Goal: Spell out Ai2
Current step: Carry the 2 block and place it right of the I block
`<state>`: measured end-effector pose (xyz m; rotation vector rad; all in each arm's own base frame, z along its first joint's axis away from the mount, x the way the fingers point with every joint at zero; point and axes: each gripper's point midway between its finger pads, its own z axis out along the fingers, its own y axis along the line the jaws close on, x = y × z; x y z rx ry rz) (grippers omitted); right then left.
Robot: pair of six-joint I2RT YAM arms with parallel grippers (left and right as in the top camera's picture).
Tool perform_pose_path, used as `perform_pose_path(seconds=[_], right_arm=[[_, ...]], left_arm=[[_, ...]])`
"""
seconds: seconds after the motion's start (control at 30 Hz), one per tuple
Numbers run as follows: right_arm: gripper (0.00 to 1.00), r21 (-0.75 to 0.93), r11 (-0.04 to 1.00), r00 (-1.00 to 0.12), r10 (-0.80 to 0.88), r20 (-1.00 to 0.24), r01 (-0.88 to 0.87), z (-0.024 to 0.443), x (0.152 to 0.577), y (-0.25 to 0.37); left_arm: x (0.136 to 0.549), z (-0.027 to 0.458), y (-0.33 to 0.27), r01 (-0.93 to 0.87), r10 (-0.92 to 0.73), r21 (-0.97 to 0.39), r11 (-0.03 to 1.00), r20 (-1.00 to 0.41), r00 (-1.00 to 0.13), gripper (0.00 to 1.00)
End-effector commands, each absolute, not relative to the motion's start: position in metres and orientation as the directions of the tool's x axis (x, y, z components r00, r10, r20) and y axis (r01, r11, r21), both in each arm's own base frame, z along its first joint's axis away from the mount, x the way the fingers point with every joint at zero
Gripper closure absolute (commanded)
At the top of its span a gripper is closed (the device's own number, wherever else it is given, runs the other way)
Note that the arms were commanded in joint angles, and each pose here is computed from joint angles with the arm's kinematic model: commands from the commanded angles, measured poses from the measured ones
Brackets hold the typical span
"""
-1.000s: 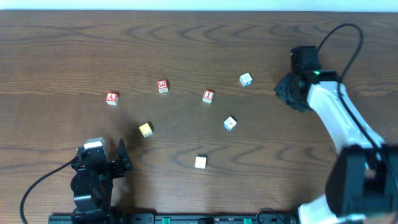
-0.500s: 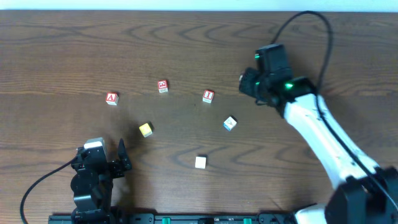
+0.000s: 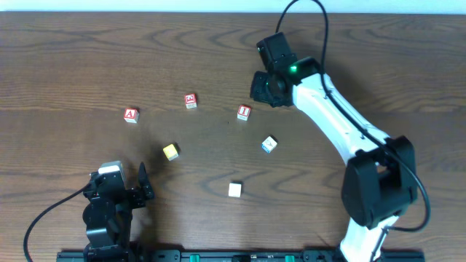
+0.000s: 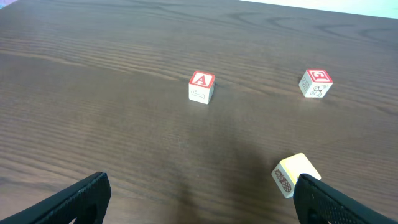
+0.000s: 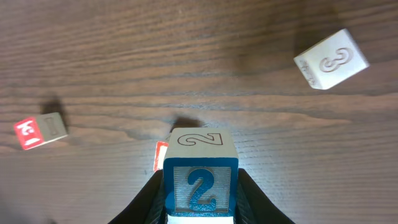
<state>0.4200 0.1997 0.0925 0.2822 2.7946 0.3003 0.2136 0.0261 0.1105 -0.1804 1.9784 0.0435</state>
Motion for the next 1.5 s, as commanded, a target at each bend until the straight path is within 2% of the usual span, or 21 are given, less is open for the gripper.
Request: perform_pose_path(seconds=[0.0, 0.63, 1.47], right_arm=[[0.98, 0.196, 0.970, -0.944, 0.192, -0.269, 0.142, 0.074, 0.418, 0.206], [0.98, 0.101, 0.979, -0.957, 0.195, -0.213, 0.177, 0.030, 0.412, 0.201], [0.98, 0.110, 0.986, -0.962, 0.146, -0.232, 0.123, 0.030, 0.414, 0.211]], left_arm=[[0.213, 0.103, 0.026, -0.141, -0.090, -0.034, 0.989, -0.908, -0.409, 0.05], [0.213, 0.103, 0.026, -0.141, -0.090, -0.034, 0.989, -0.908, -0.408, 0.05], [0.213, 0.103, 0.026, -0.141, -0.090, -0.034, 0.989, -0.908, -0.409, 0.05]])
